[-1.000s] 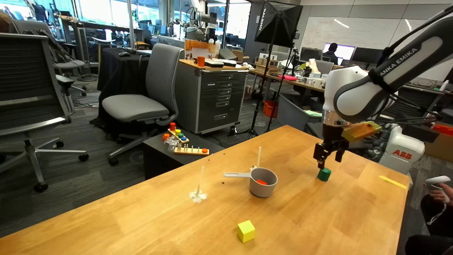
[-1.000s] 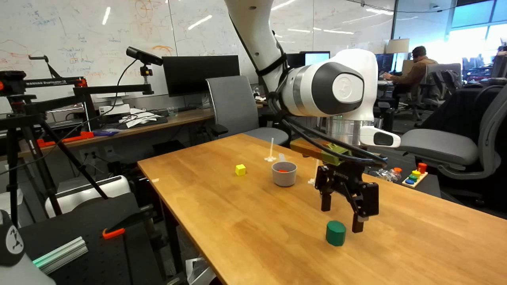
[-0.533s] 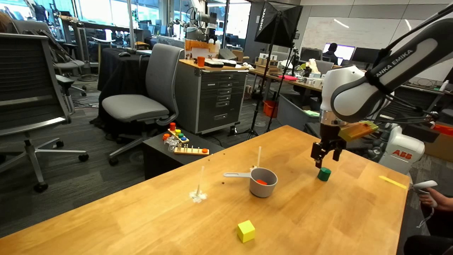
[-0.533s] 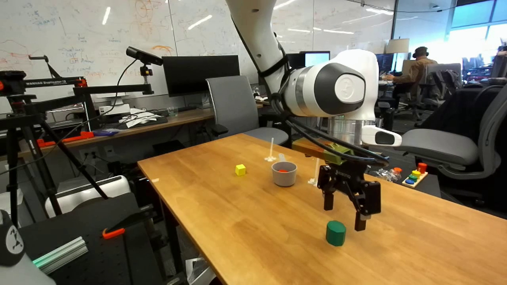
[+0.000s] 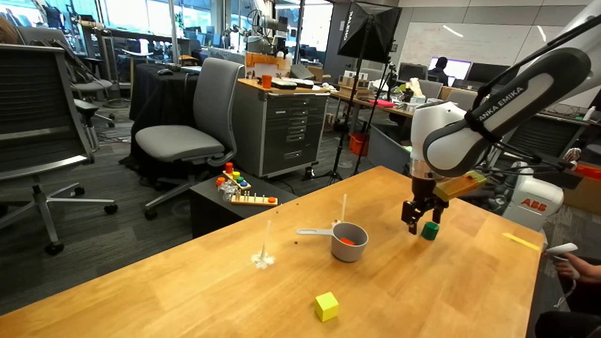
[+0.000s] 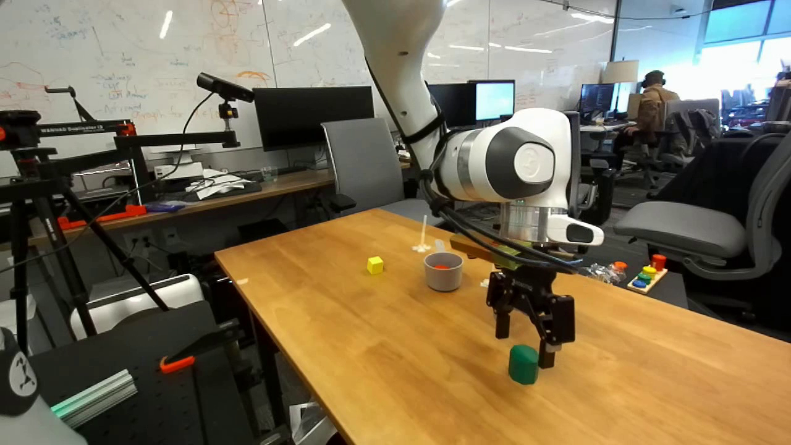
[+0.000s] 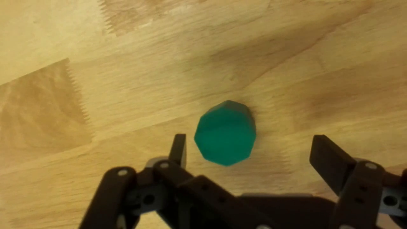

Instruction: Put the cubes in the measuring cups

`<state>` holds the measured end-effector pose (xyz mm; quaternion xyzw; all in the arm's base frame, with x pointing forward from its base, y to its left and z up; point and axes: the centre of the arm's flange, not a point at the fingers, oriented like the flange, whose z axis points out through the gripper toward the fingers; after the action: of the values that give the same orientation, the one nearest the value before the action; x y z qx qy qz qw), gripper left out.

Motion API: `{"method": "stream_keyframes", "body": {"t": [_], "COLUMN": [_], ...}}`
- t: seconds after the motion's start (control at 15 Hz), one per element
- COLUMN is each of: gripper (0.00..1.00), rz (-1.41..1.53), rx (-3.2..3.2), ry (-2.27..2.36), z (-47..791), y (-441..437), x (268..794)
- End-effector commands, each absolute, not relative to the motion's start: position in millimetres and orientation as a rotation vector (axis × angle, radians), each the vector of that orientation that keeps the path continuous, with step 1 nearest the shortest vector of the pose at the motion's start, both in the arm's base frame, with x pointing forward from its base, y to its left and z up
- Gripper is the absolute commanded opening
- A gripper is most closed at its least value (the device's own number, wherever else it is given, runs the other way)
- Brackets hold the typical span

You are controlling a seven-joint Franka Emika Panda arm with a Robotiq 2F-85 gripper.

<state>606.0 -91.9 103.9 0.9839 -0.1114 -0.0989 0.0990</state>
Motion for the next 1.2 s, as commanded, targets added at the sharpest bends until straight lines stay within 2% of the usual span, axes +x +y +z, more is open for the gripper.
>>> {"method": "stream_keyframes", "body": {"t": [0.0,0.07,0.13,0.33,0.6,0.67,0.8,0.87,0.93,1.0,1.13], "gripper": [0.75,0.74,0.68,0.42,0.13,0.08,0.04,0.32,0.29,0.31,0.46], "rz": [-0.318,-0.320,-0.322,-0.322,-0.332,-0.334,-0.327,-0.337,-0.332,-0.326,-0.323], "rx": [2.866,2.863,2.863,2.866,2.874,2.879,2.879,2.880,2.887,2.888,2.890], "ry": [-0.338,-0.337,-0.337,-0.352,-0.369,-0.364,-0.355,-0.367,-0.368,-0.354,-0.346], "z": [99,98,97,98,104,107,111,112,113,115,118], "y": [-91,-92,-92,-94,-96,-95,-94,-95,-96,-95,-93], "x": [618,618,618,620,621,620,619,619,619,618,618]}}
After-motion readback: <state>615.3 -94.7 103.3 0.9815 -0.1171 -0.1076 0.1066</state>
